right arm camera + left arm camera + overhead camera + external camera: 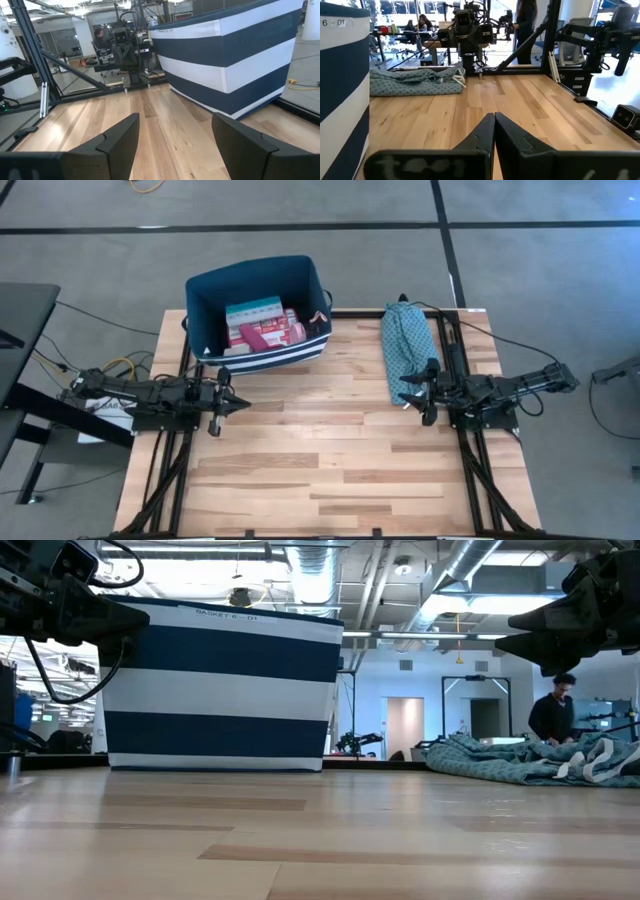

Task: Pick & place medical supplies in basket/bin
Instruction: Return to Home Position

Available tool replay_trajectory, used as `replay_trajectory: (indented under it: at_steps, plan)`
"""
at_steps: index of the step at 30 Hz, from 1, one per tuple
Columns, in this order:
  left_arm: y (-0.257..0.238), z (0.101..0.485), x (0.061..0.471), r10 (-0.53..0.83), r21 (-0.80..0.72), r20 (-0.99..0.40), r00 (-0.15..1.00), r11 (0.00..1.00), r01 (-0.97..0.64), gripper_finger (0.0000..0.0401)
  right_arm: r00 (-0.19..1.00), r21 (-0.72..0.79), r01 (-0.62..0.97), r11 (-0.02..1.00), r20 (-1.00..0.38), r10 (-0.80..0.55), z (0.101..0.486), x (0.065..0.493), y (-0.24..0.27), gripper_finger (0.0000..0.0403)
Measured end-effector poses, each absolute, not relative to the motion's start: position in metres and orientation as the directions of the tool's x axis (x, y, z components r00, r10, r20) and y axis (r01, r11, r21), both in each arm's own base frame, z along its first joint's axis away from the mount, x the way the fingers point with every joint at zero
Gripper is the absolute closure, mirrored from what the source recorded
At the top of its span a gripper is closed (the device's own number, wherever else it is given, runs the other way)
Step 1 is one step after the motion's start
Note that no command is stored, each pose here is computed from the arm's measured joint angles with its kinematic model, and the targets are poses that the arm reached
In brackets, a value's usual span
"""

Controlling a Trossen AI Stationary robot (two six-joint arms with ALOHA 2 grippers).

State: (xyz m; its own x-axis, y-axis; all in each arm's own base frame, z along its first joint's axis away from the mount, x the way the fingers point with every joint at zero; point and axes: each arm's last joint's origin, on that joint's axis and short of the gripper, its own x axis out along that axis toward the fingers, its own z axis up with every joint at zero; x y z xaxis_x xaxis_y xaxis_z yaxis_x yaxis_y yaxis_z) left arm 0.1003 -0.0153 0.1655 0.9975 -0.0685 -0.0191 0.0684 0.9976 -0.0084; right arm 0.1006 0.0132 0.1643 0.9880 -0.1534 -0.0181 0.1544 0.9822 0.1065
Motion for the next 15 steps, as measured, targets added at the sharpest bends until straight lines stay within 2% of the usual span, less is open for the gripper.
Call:
replay_trajectory:
  at_steps: [15]
  plan:
    - [-0.0153,0.1654,0.1003,-0.069,-0.005,-0.020,0.997,0.998,0.069,0.0401,0.988,0.106,0.155,0.982,-0.018,-0.153,0.1643,0.1006,0.0132,0.0159]
